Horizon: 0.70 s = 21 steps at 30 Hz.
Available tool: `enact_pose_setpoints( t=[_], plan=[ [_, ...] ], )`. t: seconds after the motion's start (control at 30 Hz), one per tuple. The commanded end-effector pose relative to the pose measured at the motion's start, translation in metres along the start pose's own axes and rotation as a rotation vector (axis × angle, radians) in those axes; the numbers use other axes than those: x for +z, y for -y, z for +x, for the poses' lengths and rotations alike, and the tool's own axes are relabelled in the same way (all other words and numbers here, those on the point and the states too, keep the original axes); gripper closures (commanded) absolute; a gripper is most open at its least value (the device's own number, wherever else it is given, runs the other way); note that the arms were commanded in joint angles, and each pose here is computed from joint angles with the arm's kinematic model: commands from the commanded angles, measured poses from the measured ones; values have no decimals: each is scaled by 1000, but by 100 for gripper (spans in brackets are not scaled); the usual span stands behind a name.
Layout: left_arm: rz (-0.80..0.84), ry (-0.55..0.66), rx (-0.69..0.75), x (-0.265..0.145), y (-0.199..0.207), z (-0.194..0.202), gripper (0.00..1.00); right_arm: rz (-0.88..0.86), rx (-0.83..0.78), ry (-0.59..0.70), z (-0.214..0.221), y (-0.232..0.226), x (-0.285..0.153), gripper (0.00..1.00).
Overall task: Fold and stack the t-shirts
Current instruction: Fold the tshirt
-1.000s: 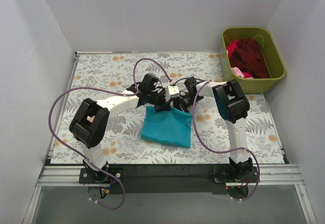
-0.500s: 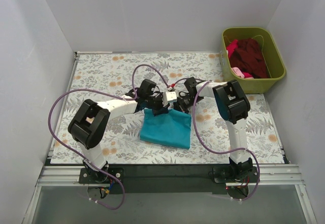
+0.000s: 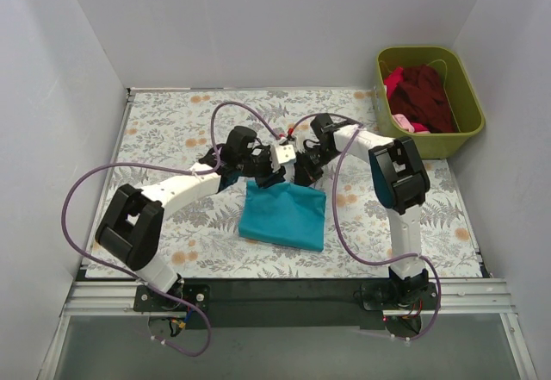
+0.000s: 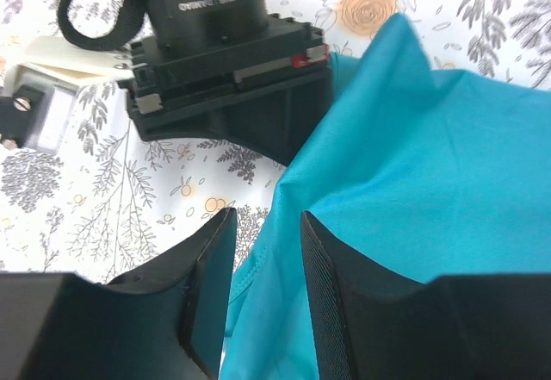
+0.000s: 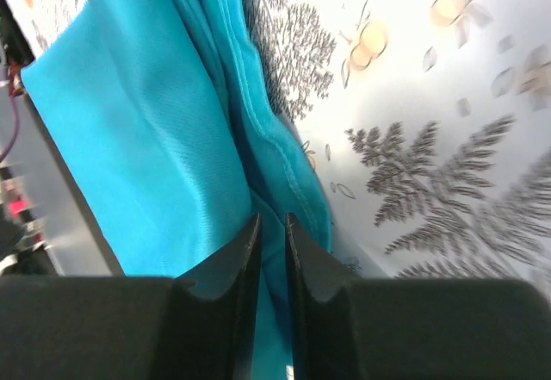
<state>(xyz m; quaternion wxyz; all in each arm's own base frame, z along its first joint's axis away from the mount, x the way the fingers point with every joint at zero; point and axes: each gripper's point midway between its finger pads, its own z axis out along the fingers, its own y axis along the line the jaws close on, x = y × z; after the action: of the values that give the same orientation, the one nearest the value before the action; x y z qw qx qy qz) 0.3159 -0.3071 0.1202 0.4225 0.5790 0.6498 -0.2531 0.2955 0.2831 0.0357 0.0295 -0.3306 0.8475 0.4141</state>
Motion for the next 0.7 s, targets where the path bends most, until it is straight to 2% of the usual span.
enact_pose_setpoints(
  t=[0.0, 0.1, 0.23, 0.37, 0.5, 0.67],
  plan=[
    [-27, 45, 3, -24, -1, -27, 65, 98, -94, 39, -26, -9, -29, 76],
    [-28, 39, -26, -34, 5, -29, 65, 140, -127, 44, -38, -12, -42, 75],
    [-6, 26, -178, -48, 10, -27, 64, 219, -200, 59, -55, -14, -65, 70],
    [21, -5, -333, -56, 4, -15, 58, 251, -253, 115, -67, -21, -96, 54],
    [45, -40, -502, -60, -14, 6, 54, 217, -242, 67, -36, -21, -102, 53],
    [54, -74, -583, -58, -27, 26, 51, 201, -233, -7, 0, -18, -94, 51]
  ],
)
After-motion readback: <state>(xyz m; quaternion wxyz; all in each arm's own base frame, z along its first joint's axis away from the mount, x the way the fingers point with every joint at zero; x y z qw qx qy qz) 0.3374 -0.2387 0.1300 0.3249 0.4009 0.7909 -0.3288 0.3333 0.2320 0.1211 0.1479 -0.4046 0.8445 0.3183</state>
